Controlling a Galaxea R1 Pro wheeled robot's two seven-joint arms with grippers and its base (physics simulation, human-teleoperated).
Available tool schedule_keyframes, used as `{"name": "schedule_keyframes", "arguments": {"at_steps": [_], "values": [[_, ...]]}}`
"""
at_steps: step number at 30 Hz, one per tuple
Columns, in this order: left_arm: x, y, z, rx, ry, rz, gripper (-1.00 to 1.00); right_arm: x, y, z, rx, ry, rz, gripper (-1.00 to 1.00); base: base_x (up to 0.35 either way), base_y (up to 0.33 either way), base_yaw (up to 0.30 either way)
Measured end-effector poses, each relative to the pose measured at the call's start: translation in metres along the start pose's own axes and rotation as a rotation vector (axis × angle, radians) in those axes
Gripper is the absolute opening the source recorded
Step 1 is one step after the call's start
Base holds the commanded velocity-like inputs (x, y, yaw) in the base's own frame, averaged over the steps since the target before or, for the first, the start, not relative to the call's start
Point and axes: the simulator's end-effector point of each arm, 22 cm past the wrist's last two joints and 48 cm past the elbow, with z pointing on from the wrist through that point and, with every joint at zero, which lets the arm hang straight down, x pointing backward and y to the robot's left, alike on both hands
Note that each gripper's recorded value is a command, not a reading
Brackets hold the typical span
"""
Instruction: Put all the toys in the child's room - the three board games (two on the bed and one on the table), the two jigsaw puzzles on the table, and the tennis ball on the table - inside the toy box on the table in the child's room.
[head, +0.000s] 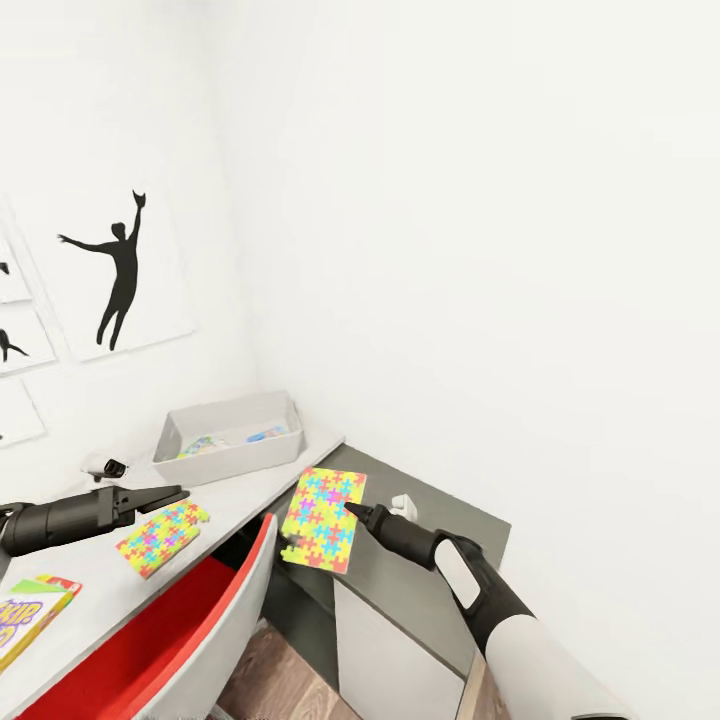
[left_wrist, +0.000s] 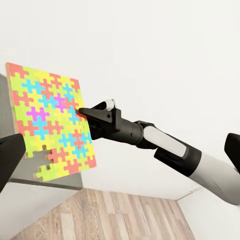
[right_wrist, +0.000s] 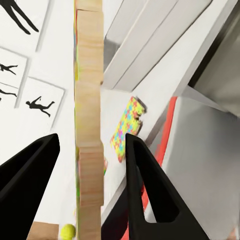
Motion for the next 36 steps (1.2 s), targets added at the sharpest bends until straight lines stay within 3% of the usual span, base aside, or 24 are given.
{"name": "schedule_keyframes", "arguments": {"at_steps": [25,36], "values": [[-0.0008,-0.0010,-0.0005,0.000,-0.002,0.002,1.00,-0.0020,0.0017,-0.0016,-0.006,-0.002,-0.001,-1.00,0.000,0.000,0.031],[-0.0007,-0.0002,-0.0011,0.000,-0.003,-0.002,1.00,0.0036,0.0016,-0.0013,0.000,0.032,0.024,-1.00,0.000,0.000,0.000]]}}
